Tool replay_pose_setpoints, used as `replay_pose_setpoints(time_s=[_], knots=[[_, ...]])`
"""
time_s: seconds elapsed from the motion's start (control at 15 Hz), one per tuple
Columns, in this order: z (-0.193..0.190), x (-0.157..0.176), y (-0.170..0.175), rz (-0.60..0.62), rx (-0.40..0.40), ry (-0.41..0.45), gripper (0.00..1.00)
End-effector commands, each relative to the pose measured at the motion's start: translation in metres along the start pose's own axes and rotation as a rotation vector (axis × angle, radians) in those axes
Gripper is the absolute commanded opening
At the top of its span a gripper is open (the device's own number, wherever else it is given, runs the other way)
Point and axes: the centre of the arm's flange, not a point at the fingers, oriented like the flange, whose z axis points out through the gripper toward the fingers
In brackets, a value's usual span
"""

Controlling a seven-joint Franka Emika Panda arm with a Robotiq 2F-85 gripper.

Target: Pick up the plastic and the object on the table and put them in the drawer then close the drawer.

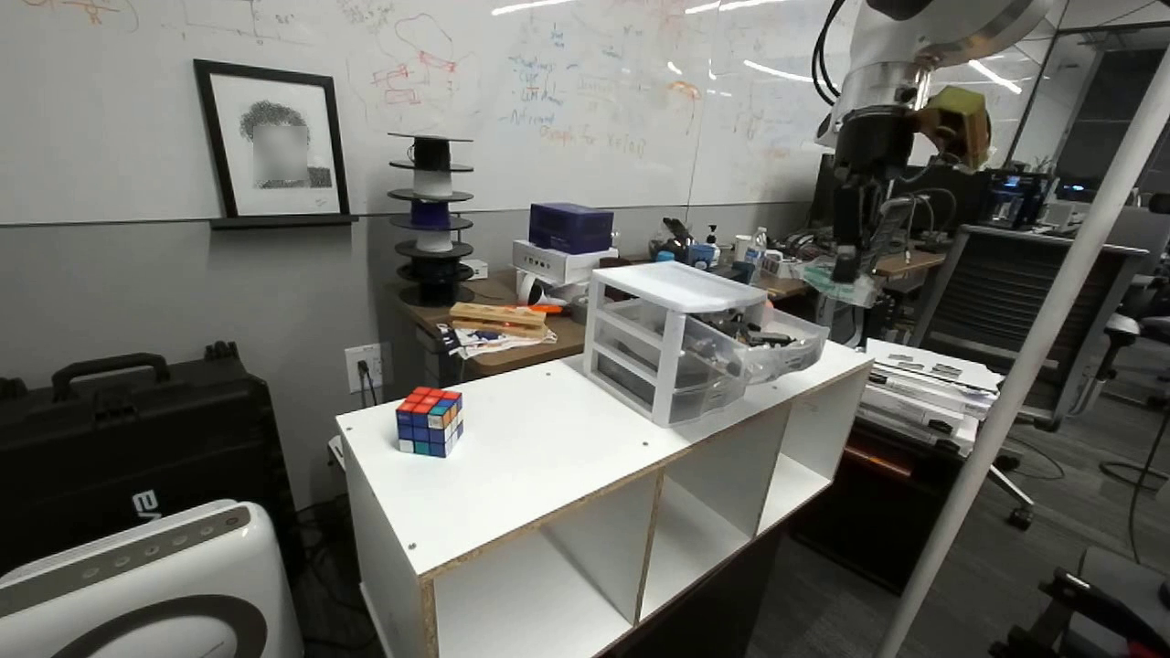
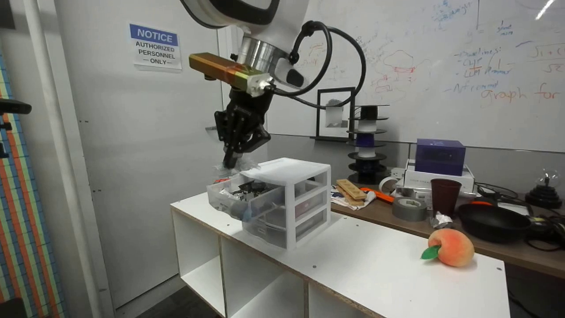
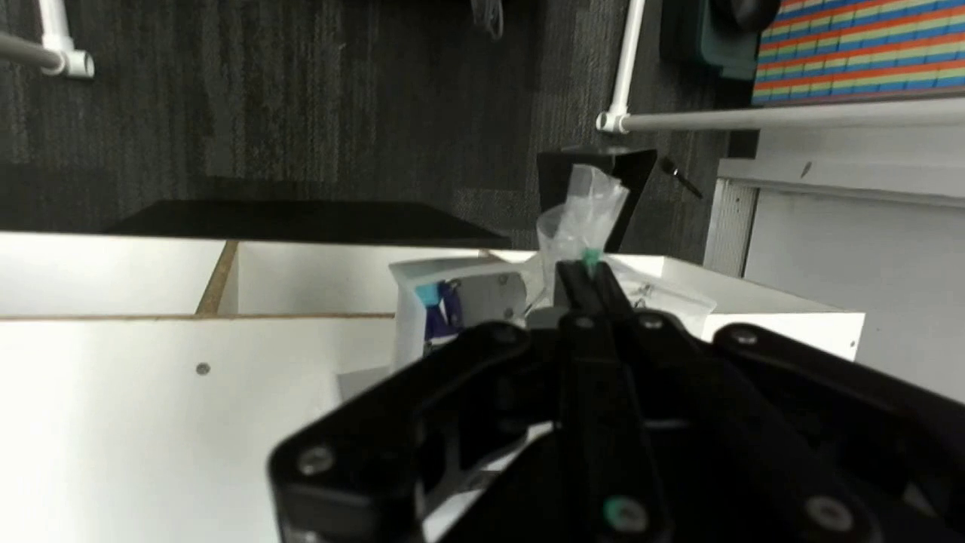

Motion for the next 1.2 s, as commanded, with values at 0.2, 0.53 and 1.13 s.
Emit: replay_pose_setpoints(time_s=[0.2,0.53,1.13], knots=[[0.017,0.034,0.019,-0.035,0.011,0.167,0.0],[0.045,0.05,0.021,-0.04,0.069,0.15,0.0],[0.07,0.066,0.003,-0.046,0.181,0.163,0.0]])
